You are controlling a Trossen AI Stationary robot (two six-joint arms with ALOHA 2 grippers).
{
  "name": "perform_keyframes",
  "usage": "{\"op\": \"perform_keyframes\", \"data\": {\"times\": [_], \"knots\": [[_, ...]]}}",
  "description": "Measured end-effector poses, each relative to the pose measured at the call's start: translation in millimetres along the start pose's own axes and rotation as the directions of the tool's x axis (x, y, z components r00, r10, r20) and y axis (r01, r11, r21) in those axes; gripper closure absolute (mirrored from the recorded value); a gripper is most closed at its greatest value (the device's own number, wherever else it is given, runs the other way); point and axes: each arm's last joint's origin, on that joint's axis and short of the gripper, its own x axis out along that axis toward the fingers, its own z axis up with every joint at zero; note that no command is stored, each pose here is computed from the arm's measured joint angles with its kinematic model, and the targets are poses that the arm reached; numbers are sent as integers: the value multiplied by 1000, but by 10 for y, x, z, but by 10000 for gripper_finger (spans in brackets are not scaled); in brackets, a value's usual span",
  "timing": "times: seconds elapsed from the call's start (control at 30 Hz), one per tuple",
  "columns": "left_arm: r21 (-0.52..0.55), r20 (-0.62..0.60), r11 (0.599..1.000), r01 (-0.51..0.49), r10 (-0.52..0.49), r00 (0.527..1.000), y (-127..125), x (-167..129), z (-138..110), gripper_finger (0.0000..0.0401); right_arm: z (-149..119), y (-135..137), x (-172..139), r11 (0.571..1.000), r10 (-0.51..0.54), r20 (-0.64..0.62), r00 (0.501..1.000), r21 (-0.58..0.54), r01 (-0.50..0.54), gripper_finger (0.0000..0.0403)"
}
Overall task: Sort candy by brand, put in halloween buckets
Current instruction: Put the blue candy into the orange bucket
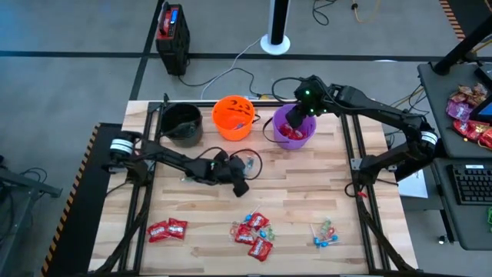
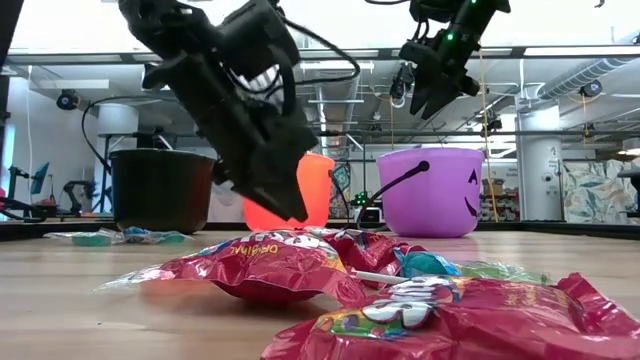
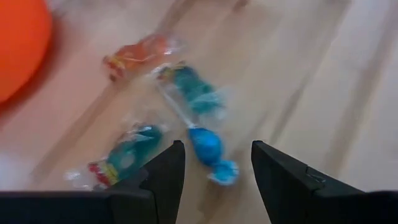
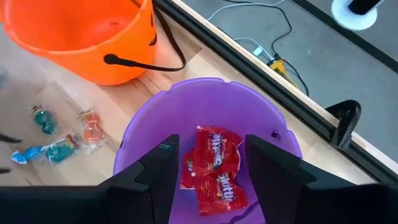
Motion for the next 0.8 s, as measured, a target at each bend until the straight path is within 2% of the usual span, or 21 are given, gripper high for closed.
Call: {"op": "perform_keyframes", "data": {"times": [0.07, 0.3, 0.8], "knots": [[-6, 19, 1000, -22, 23, 1000, 5, 22, 3, 231, 0, 0, 1, 1000, 0, 0, 1000, -1, 0, 227], [-15, 55, 1000, -8, 9, 998, -9, 122, 18, 231, -1, 0, 1, 1000, 0, -1, 1000, -12, 0, 229], [-10, 1, 1000, -10, 10, 1000, 8, 205, -92, 245, -4, 1, 3, 1000, 2, -5, 1000, -12, -2, 229]]}}
